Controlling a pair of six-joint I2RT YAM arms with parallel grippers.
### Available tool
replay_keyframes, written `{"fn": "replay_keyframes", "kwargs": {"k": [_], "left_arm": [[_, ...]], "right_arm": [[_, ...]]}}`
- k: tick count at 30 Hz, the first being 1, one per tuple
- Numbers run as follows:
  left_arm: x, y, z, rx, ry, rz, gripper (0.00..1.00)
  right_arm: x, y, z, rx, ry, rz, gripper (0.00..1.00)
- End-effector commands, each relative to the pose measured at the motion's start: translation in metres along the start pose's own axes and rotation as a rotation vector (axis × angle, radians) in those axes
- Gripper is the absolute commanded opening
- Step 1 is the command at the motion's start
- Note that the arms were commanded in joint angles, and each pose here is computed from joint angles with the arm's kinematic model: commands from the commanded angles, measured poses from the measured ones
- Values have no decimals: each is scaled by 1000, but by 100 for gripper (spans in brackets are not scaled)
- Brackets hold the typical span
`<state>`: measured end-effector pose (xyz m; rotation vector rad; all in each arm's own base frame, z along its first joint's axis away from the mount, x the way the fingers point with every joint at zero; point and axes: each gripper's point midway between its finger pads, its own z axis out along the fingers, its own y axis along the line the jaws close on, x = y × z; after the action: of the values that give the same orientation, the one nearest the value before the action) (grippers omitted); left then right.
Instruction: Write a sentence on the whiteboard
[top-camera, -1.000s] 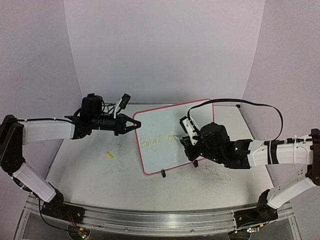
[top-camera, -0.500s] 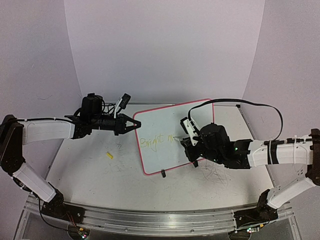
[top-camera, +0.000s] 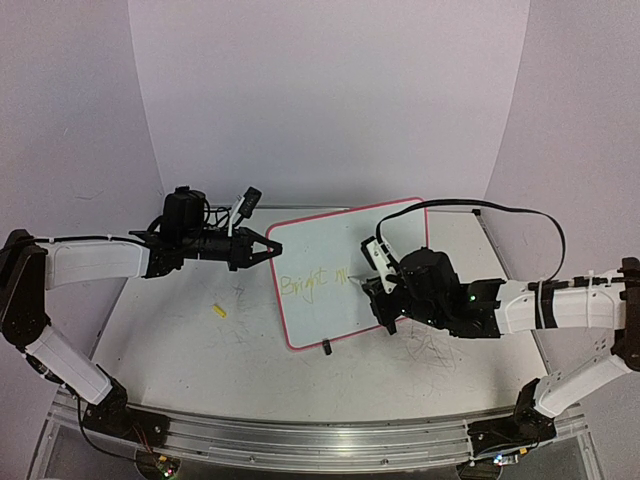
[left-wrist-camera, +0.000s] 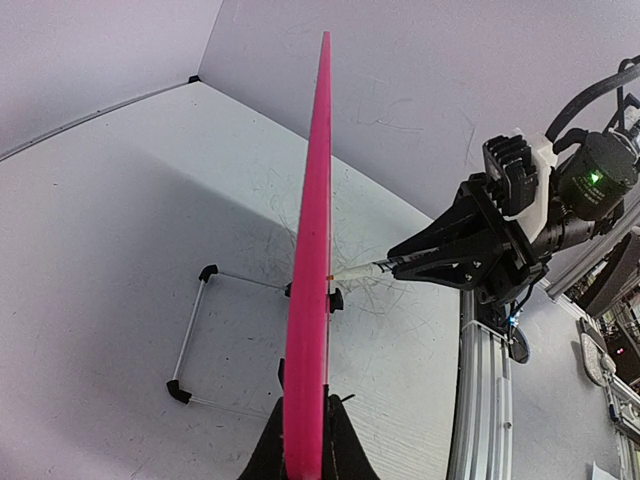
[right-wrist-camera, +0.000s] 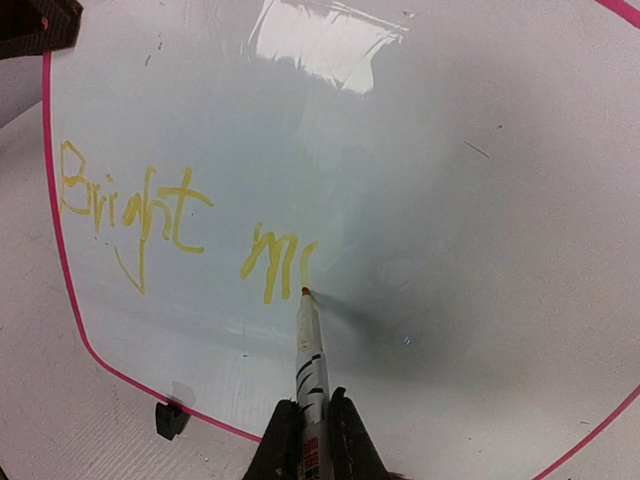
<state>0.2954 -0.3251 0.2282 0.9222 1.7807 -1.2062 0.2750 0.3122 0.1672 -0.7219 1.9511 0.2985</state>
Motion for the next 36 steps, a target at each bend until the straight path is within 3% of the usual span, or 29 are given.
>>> {"fn": "replay_keyframes", "kwargs": {"k": [1, 36], "left_arm": [[15, 13, 3, -68, 51, 80, 0], [15, 9, 4, -58, 53, 84, 0]], "right_arm": [[9, -4, 1, 23, 23, 8, 0], [-34, -14, -1, 86, -104, 49, 0]]}}
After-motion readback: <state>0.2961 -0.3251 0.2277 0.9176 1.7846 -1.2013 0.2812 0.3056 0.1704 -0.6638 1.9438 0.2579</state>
